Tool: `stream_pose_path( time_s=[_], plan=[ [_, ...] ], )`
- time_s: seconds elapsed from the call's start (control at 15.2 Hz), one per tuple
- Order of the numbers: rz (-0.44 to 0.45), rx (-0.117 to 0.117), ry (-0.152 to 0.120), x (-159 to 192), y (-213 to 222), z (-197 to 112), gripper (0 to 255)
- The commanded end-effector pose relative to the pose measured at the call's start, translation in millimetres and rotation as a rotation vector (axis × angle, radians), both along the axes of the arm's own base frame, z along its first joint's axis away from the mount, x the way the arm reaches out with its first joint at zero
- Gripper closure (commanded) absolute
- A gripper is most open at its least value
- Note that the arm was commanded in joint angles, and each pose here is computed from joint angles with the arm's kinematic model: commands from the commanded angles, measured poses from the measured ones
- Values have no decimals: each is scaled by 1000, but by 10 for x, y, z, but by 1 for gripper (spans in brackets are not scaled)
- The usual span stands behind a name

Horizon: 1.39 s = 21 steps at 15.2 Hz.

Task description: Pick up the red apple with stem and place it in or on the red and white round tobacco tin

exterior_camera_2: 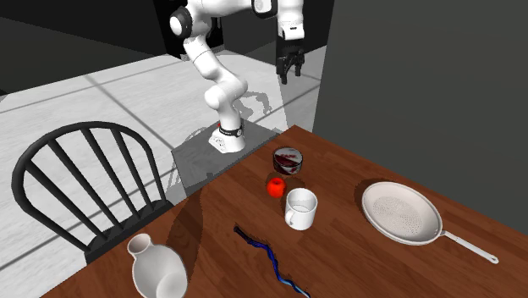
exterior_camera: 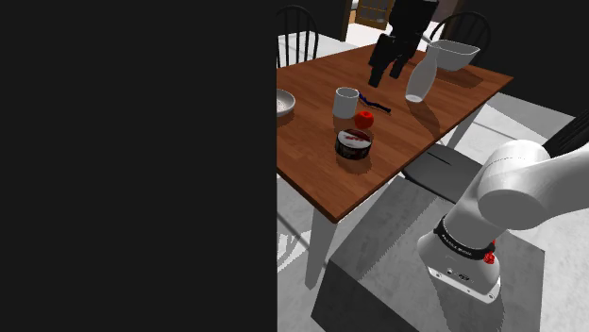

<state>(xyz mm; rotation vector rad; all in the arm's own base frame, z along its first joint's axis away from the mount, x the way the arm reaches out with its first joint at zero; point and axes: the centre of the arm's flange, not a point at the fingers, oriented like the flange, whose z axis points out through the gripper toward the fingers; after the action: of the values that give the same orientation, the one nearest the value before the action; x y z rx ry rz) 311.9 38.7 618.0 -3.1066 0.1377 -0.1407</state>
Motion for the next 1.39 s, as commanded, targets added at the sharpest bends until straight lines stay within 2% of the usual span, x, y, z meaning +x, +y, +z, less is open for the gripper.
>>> stream_pose_path(
  time_s=[0.0, 1.32],
  plan=[
    [0, 0, 0, 0, 0, 0, 0],
    [-58, -99, 41, 1130, -1669, -1576, 0]
  ],
)
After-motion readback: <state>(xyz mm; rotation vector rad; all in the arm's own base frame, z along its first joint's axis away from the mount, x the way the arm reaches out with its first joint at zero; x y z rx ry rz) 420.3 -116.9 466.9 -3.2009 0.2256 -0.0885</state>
